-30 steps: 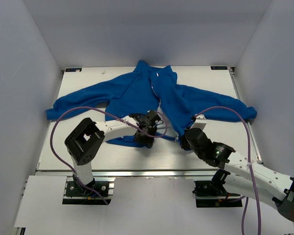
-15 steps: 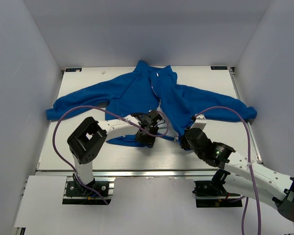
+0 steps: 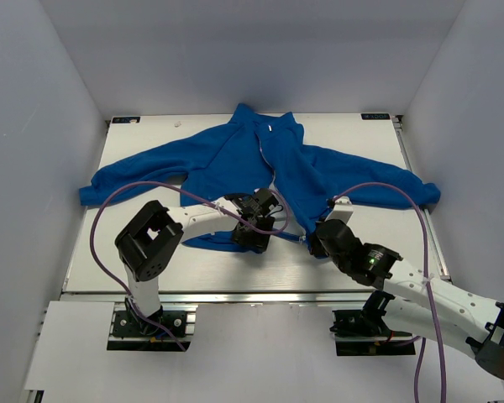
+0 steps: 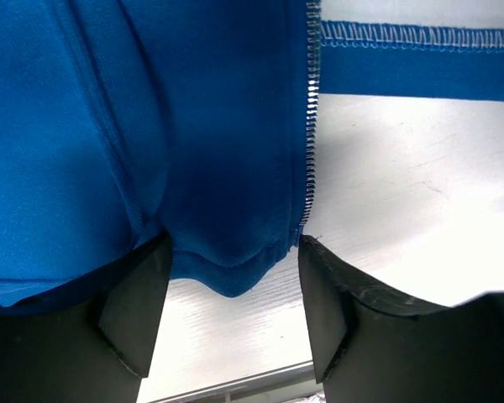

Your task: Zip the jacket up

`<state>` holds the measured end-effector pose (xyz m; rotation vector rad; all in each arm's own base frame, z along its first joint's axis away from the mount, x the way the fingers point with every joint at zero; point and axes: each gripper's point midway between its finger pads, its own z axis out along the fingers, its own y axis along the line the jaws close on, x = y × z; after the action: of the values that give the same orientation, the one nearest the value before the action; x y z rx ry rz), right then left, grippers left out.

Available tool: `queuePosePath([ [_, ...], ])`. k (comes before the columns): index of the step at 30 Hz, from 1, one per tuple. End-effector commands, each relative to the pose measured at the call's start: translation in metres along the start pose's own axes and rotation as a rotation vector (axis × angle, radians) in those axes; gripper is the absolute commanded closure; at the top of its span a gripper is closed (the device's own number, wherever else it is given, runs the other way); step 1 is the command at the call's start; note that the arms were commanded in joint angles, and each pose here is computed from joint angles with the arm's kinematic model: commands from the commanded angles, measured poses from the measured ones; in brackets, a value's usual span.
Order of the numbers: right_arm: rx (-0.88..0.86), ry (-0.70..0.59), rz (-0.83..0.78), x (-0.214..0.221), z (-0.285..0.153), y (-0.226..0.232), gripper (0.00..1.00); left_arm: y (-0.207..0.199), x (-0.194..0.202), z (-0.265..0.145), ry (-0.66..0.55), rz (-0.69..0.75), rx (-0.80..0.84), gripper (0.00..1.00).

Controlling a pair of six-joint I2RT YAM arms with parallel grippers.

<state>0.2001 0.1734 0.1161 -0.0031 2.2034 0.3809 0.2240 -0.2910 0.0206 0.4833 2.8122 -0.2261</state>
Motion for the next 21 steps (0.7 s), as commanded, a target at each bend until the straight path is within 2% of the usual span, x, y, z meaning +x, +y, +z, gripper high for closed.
queuePosePath([
  [1, 0.033, -0.005, 0.007, 0.001, 0.002, -0.007, 1.0, -0.005, 0.0, -0.002, -0.01, -0.019, 0.009, 0.3],
  [6, 0.037, -0.003, 0.01, 0.002, 0.001, -0.008, 1.0, 0.004, 0.006, 0.011, 0.02, -0.029, -0.039, 0.38],
  [12, 0.046, -0.002, 0.009, 0.001, 0.0, -0.01, 1.0, 0.004, 0.011, 0.023, 0.03, -0.031, -0.071, 0.42],
  [13, 0.048, -0.002, 0.01, 0.001, 0.0, -0.011, 1.0, 0.004, 0.011, 0.025, 0.031, -0.03, -0.08, 0.45],
  [16, 0.055, 0.001, 0.007, 0.002, 0.0, -0.012, 1.0, 0.001, 0.017, 0.03, 0.048, -0.014, -0.087, 0.59],
  [17, 0.053, 0.002, 0.007, 0.003, 0.0, -0.012, 1.0, 0.001, 0.018, 0.03, 0.05, -0.014, -0.087, 0.7],
  [19, 0.031, 0.009, 0.005, 0.004, 0.001, -0.008, 1.0, -0.003, 0.014, 0.027, 0.041, -0.016, -0.068, 0.81],
  [20, 0.027, 0.017, 0.0, 0.008, 0.002, -0.008, 1.0, -0.005, 0.012, 0.025, 0.034, -0.014, -0.062, 0.94],
  [21, -0.002, 0.022, 0.005, 0.008, 0.003, -0.002, 1.0, -0.006, 0.009, 0.022, 0.025, -0.015, -0.056, 1.0],
])
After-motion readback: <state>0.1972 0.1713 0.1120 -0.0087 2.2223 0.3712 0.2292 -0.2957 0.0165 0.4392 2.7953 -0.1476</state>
